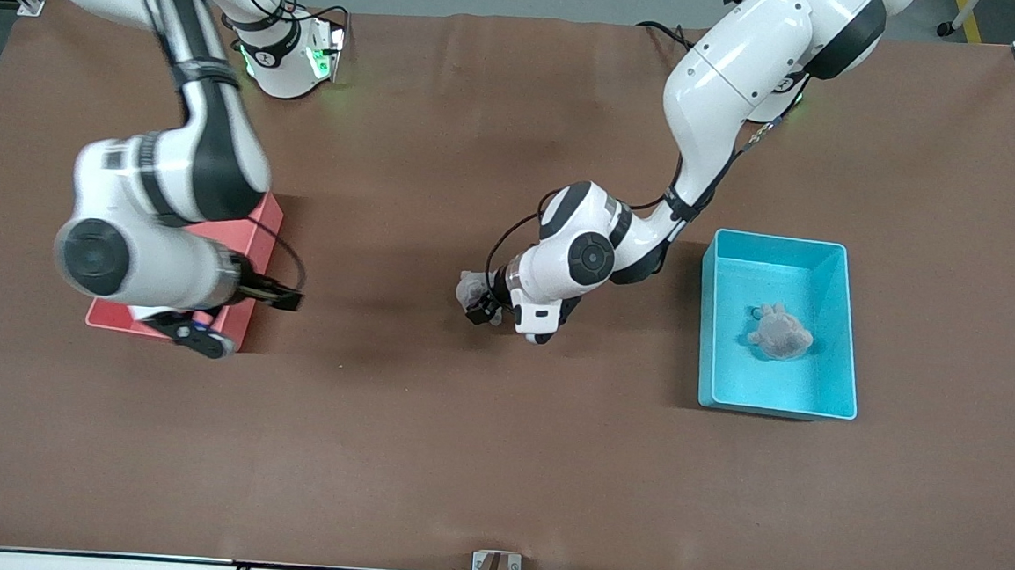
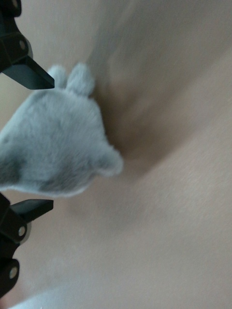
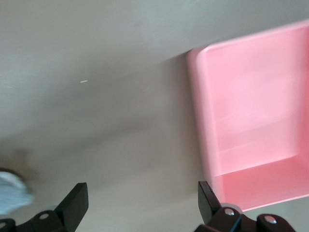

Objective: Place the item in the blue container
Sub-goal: 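Carry the second plush to the cyan tray while the right gripper withdraws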

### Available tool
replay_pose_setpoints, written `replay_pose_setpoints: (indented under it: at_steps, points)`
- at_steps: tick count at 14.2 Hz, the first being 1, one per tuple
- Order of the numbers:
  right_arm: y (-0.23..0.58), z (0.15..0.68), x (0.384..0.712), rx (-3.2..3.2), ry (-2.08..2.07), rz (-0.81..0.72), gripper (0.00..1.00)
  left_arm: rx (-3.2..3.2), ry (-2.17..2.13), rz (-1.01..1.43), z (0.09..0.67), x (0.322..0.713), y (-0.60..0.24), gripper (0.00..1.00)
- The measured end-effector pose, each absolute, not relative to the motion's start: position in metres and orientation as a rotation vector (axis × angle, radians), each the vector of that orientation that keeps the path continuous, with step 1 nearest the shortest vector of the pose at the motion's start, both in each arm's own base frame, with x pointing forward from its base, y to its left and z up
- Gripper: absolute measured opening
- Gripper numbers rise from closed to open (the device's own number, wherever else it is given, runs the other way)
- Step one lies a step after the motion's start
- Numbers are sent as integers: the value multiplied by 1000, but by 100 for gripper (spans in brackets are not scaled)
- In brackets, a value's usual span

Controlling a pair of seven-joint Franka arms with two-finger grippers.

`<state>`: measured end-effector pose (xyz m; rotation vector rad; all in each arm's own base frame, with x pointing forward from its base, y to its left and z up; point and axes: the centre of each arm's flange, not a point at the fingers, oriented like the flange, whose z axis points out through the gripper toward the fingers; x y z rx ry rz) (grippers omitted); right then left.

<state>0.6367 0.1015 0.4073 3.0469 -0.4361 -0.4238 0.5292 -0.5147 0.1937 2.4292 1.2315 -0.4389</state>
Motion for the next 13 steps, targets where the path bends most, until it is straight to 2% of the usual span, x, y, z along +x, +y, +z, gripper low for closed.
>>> replay_pose_setpoints:
  at_steps: [3, 4, 5, 6, 8, 10, 12, 13]
  points:
    - [17, 429, 638, 3069, -268, -409, 100, 2417, 1222, -412, 186, 519, -527, 100]
    - [-6, 436, 636, 3075, -247, -403, 100, 2422, 1217, -411, 183, 517, -528, 96]
    - [-24, 443, 633, 3083, -242, -397, 100, 2424, 1214, -407, 182, 517, -528, 96]
    - [-38, 450, 631, 3088, -245, -389, 100, 2427, 1212, -400, 182, 518, -527, 89]
    - [-59, 461, 626, 3098, -252, -366, 100, 2449, 1191, -364, 182, 523, -524, 67]
    - [-75, 472, 623, 3106, -251, -340, 100, 2457, 1180, -336, 186, 528, -521, 49]
    - [-85, 484, 620, 3113, -242, -327, 100, 2463, 1183, -296, 191, 540, -513, 38]
    - [-86, 491, 620, 3114, -238, -323, 100, 2482, 1181, -270, 198, 549, -505, 38]
